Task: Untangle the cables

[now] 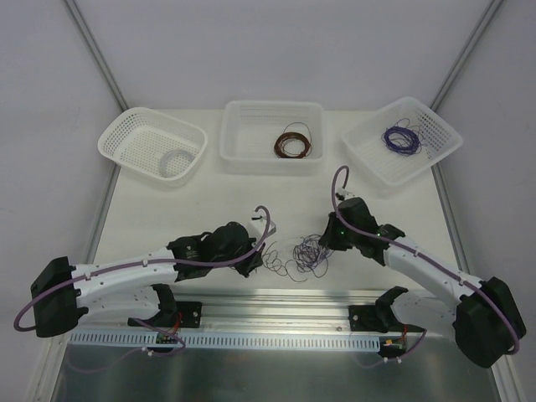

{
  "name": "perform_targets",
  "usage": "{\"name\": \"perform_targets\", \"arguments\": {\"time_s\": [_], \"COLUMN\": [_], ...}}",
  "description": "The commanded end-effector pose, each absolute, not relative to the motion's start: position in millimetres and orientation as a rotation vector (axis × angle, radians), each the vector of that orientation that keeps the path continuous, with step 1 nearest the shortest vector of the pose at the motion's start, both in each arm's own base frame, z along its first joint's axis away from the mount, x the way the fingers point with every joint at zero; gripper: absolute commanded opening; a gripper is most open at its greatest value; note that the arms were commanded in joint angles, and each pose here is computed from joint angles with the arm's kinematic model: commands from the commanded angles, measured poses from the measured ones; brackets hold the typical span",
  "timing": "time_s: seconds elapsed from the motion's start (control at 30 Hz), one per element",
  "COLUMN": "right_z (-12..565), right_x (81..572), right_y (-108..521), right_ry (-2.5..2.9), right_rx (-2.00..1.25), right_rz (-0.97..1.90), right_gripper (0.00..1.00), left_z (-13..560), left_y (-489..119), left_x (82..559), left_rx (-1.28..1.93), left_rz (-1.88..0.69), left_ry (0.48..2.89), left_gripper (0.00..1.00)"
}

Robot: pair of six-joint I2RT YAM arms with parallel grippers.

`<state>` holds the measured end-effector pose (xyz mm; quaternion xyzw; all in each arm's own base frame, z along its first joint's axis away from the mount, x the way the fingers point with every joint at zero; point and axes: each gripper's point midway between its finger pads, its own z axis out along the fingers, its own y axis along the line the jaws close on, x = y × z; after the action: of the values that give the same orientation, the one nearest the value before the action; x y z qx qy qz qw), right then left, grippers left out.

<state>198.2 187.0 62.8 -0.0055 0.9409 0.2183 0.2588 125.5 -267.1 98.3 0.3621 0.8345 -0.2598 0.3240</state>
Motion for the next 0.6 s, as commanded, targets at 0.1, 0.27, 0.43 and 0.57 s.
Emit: {"name": "perform_targets", "arguments": {"time_s": [0.1,0.27,0.43,0.57], "right_z": [68,91,111,134], "right_x": [205,213,215,216], "right_y": [122,83,60,48], "right_ry": [2.535,2.468,2.416,2.328], "right_rx": [0.126,0.21,0.301,0.352], "right_rz": [0.415,0.281,0.254,0.248], "right_gripper": [0.01,0.01,0.01,0.01], "left_z": [103,100,87,76], "left_y": [-246,-214,-145,-107], "left_x": [147,173,195,192], "left_rx": [0.725,0.458,0.116,-0.125], "left_rz": [-0.641,-0.568,-0.276,-0.095], "left_ry": [2.24,2.327,2.433,2.501], "left_gripper": [0.0,0.0,0.0,0.0]}}
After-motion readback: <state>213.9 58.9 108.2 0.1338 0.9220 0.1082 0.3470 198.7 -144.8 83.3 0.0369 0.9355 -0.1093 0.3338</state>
